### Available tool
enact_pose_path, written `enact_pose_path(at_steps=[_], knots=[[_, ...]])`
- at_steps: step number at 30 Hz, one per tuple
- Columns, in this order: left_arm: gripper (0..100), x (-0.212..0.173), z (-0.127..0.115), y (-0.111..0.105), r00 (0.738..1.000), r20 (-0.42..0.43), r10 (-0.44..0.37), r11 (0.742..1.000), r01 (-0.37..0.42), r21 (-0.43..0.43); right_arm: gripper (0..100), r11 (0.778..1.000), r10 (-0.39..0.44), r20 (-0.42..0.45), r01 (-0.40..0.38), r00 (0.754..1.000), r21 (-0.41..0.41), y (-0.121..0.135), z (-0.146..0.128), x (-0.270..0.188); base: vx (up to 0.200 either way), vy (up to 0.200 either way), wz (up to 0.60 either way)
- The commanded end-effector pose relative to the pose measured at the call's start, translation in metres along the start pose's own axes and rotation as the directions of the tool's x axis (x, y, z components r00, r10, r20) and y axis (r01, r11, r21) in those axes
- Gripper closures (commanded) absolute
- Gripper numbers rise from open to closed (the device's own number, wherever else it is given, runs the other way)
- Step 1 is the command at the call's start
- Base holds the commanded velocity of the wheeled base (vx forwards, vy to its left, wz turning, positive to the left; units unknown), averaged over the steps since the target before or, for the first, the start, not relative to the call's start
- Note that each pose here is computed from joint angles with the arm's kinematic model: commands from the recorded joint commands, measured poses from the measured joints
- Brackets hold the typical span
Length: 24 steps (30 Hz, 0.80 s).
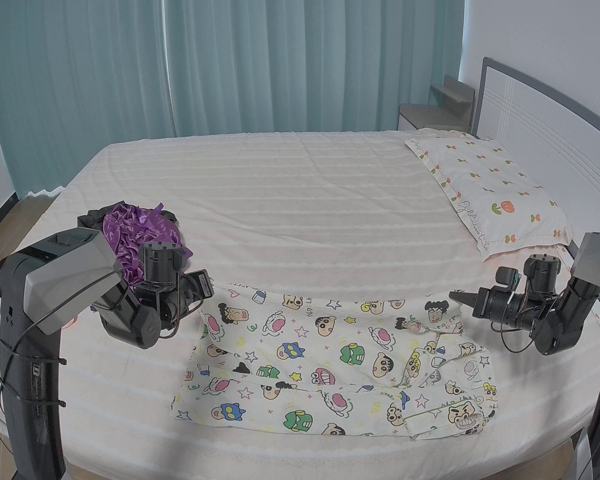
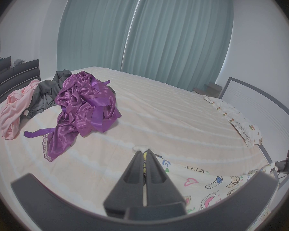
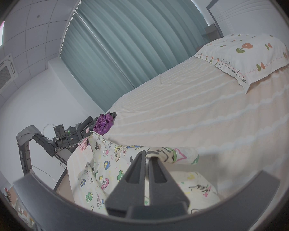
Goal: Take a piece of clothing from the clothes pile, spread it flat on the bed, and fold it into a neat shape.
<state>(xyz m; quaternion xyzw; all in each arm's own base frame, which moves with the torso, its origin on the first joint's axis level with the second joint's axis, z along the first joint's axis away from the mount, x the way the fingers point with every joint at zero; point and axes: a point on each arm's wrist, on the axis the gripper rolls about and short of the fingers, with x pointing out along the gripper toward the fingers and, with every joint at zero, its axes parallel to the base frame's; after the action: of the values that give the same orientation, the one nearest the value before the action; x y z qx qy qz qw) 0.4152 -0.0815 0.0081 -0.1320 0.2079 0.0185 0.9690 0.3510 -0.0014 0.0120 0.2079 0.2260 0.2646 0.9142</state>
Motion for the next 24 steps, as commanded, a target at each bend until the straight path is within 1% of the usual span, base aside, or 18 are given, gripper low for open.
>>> enact_pose_path(at_steps=[1, 11, 17, 24], knots=[[100, -0.008, -0.012, 0.001, 1.0, -0.013, -0.007, 1.0, 0.007, 0.017, 100, 1.0, -0.003, -0.019, 0.003, 1.0, 0.01, 0.005, -0.011, -0.011, 0.0, 0.0, 0.0], [100, -0.026, -0.029, -0.001, 0.999, 0.011, -0.043, 0.999, 0.043, 0.024, 100, 0.999, -0.02, -0.045, 0.018, 0.999, -0.036, 0.005, -0.031, -0.029, 0.0, 0.0, 0.0], [100, -0.034, -0.035, 0.002, 0.998, 0.025, -0.052, 0.998, 0.051, 0.023, 100, 0.999, -0.014, -0.051, 0.012, 0.999, -0.045, 0.008, -0.041, -0.04, 0.0, 0.0, 0.0], [100, -0.049, -0.042, 0.008, 0.999, 0.018, -0.05, 0.998, 0.05, 0.022, 100, 0.999, -0.025, -0.05, 0.022, 0.998, -0.046, 0.009, -0.053, -0.052, 0.0, 0.0, 0.0]])
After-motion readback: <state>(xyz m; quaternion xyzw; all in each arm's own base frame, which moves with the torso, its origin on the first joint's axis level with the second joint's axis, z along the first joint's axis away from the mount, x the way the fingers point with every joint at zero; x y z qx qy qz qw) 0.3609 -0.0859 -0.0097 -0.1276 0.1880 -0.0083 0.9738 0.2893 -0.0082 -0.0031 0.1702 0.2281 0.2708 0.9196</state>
